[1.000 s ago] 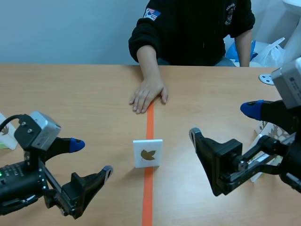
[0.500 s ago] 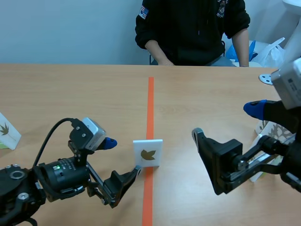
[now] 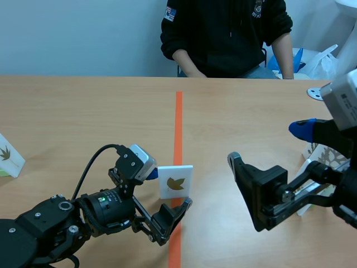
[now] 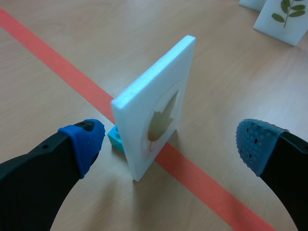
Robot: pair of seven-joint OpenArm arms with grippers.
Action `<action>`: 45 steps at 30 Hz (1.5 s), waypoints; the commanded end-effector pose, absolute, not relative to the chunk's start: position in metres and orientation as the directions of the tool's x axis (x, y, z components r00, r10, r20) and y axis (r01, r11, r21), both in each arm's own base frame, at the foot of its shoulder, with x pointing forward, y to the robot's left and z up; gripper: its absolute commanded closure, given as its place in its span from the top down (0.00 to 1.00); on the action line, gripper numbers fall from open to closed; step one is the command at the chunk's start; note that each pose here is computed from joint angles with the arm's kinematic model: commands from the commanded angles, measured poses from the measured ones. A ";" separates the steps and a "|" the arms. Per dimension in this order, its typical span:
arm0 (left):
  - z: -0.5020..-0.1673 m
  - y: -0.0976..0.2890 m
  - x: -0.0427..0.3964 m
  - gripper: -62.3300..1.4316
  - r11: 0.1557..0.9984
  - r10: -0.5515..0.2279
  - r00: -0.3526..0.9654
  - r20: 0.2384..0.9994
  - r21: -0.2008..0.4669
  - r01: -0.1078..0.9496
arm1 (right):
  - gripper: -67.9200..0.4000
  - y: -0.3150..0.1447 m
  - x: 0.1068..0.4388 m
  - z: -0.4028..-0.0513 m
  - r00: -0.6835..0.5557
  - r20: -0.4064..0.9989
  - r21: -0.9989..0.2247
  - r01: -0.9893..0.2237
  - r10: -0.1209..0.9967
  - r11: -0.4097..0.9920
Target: Sort the leaf by its shape. The table is split by an orange tape line. A compound leaf with several leaflets goes to the left side, a simple leaf with one blade goes to the right side. Return to the home posture when a red brick is placed on the table.
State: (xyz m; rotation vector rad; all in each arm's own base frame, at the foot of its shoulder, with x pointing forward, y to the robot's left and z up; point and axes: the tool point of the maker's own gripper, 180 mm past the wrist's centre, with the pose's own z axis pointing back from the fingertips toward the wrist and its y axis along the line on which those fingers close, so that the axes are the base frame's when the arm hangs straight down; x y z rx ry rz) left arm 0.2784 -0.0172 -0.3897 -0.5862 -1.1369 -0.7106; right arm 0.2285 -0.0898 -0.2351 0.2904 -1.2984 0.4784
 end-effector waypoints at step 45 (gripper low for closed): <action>-0.279 0.066 0.279 0.07 0.849 -0.035 0.171 0.985 -0.061 0.525 | 0.99 -0.089 0.231 -0.227 0.161 0.974 -0.060 -0.492 0.158 0.869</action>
